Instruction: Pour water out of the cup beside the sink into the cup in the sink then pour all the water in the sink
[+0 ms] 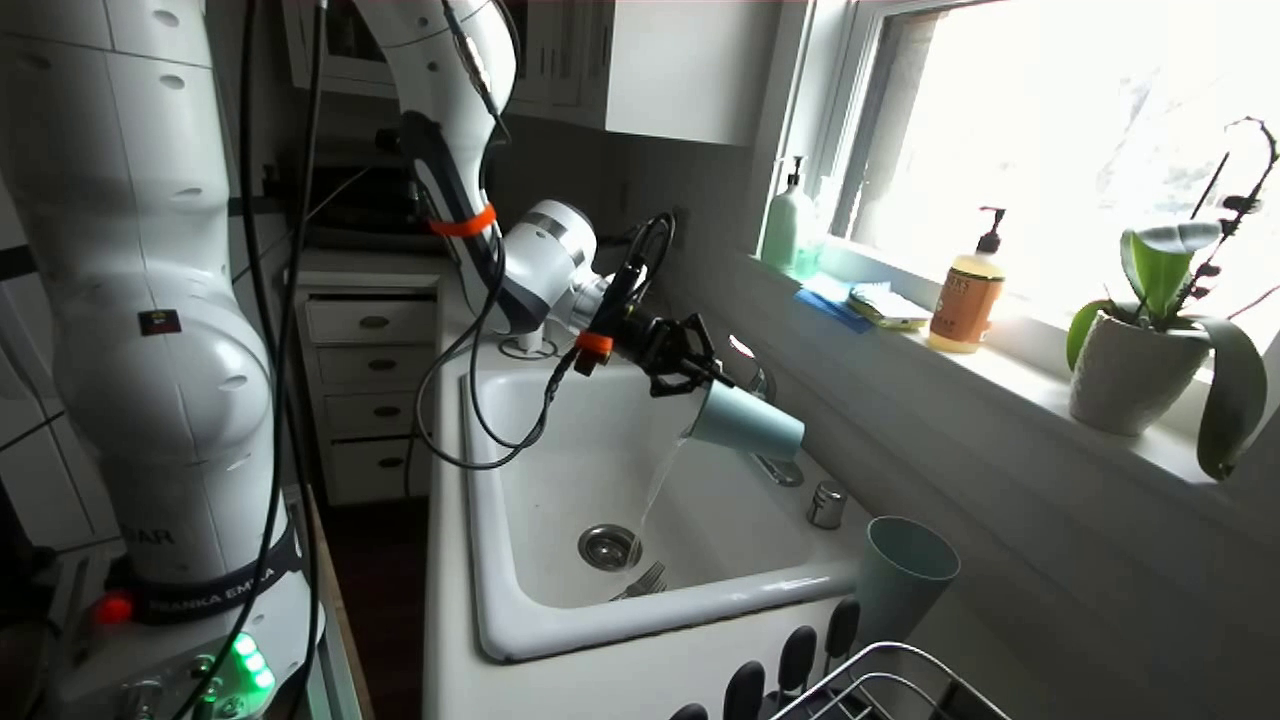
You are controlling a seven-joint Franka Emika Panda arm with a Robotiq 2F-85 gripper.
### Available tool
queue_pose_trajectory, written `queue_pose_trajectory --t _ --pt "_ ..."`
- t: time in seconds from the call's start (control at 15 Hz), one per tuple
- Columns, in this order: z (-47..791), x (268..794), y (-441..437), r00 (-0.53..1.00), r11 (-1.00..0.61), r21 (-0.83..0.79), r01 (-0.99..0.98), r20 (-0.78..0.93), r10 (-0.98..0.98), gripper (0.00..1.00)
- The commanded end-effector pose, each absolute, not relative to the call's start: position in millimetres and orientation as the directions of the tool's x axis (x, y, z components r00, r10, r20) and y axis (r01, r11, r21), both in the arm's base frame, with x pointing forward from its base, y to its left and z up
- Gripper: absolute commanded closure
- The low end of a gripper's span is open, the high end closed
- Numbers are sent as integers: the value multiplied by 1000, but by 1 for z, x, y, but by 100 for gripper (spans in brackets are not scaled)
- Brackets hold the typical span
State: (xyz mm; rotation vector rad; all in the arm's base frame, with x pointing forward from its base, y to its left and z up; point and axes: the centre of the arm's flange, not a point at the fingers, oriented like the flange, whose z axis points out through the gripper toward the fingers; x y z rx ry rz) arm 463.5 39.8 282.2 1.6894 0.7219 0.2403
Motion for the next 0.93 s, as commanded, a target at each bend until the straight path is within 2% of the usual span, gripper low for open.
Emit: queue_pose_trajectory --t 0.0,0.87 --pt "287 451 41 786 0 969 246 -199 585 99" --pt "296 445 46 766 247 969 23 -175 619 99"
